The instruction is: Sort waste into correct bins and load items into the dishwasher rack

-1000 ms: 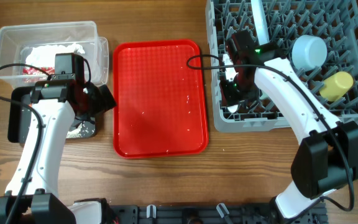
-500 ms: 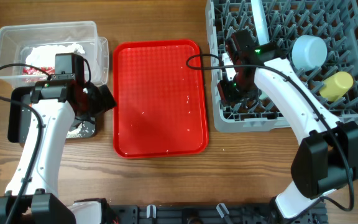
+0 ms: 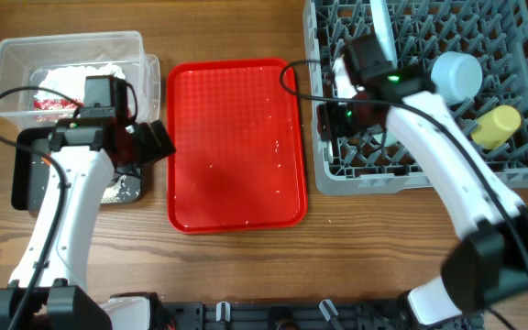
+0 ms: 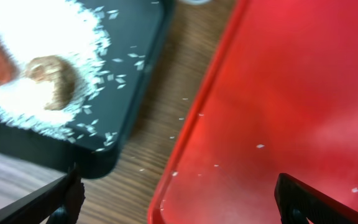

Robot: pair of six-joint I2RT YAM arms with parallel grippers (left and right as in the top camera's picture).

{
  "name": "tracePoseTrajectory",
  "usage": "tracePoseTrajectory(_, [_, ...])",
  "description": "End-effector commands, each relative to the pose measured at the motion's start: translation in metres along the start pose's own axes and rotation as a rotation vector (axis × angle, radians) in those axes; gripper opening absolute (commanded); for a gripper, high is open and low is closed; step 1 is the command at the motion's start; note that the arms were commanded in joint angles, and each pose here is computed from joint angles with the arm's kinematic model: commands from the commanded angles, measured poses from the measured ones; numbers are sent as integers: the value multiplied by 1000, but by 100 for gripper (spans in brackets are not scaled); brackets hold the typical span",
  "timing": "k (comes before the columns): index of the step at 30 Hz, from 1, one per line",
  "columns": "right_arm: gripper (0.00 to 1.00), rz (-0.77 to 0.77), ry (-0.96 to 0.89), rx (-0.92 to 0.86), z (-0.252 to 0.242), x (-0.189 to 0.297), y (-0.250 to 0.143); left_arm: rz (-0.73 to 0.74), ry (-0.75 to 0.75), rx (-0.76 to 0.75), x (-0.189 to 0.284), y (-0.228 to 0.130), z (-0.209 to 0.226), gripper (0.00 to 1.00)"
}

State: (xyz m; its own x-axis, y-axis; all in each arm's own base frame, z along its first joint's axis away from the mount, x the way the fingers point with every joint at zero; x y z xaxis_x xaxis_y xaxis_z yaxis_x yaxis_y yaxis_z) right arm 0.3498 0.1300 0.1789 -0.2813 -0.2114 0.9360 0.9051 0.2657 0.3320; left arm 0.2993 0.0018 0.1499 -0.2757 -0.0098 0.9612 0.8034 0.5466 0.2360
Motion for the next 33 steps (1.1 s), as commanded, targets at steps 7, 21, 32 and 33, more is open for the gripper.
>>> tracePoseTrajectory(7, [100, -297, -26, -172, -54, 87, 19, -14, -48, -231, 0, -15, -36, 100])
tracePoseTrajectory(21, [100, -48, -146, -391, -133, 95, -67, 171, 41, -96, 24, -28, 19, 100])
tracePoseTrajectory(32, [100, -419, -223, -310, -109, 113, -104, -298, -232, -154, 78, -28, 4, 100])
tracePoseTrajectory(33, [100, -464, -232, -299, -105, 120, -107, -346, -254, -154, 83, -31, 7, 100])
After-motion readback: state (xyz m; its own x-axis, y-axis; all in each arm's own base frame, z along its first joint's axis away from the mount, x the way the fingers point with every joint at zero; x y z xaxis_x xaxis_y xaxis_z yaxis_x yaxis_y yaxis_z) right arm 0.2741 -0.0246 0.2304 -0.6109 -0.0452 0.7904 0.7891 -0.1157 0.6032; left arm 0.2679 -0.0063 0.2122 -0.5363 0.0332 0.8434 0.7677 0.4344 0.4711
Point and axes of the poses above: each gripper's point midway between its finger pads, its own x axis back along the fingers, its own z axis along the line the jaws close on, y = z × x, the point moved 3 cm from there along x, back along the fingers, and after that the axes turned 8 degrees about x, right-handed, at the moved point
